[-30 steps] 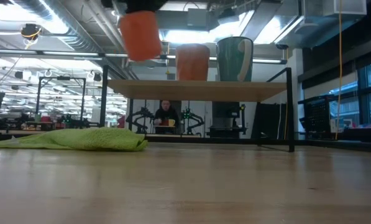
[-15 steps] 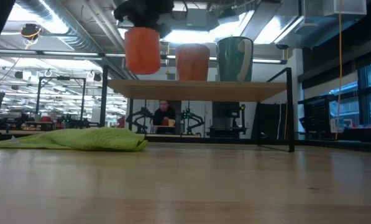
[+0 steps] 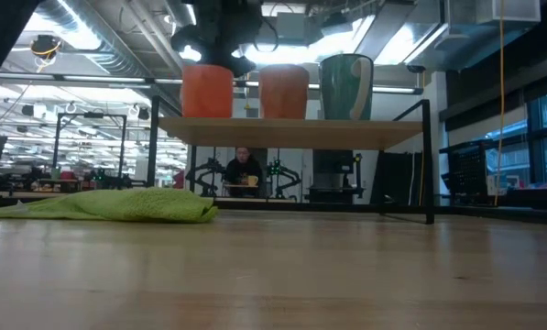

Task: Stack small to large cups/mugs on shelf
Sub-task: Put the orange mug on the shelf, then return to Home Position

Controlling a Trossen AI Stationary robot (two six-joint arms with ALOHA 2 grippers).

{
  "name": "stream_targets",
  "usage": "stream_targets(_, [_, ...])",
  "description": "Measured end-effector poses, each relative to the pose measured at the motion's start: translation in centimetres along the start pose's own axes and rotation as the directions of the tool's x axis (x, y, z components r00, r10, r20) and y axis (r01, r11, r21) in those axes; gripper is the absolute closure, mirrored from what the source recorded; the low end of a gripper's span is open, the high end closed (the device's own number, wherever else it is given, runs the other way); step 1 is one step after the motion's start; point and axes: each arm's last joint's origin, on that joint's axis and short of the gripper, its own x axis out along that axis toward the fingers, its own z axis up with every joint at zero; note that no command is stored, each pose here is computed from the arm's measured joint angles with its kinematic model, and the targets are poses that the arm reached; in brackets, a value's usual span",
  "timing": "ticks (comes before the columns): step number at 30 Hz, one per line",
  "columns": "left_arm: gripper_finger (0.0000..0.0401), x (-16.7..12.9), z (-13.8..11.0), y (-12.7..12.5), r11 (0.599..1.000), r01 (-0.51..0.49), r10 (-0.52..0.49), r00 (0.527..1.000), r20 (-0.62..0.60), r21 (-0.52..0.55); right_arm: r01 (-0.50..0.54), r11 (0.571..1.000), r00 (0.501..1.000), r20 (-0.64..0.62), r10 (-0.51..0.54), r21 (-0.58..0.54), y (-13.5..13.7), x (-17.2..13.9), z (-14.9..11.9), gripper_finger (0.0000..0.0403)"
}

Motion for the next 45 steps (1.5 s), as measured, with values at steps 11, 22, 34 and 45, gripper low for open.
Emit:
stream_targets(11, [0.0379,0.0,0.2,0.2,0.999,-0.028,0.028,0.999,0.019,-0.026,0.012,1.000,0.997,-0.082,-0.009,0.028,-0.5,1.2,0.1,0.0275])
stream_targets(22, [0.0371,-0.1,0.2,0.3,0.998,-0.044,0.045,0.999,0.014,-0.049,0.032,0.999,0.991,-0.129,-0.029,0.019,-1.0,1.8,0.1,0.0275])
stream_targets(34, [0.0347,-2.3,-0.1,-0.6,0.988,-0.123,0.124,0.992,0.005,-0.094,0.072,0.997,0.987,-0.148,-0.067,0.025,-1.7,2.2,0.2,0.0275])
stream_targets(45, [0.0350,-10.4,-1.1,-6.8,0.973,-0.068,0.139,0.935,0.325,-0.221,0.111,0.993,0.986,-0.120,-0.115,-0.038,-3.0,2.1,3.4,0.0275])
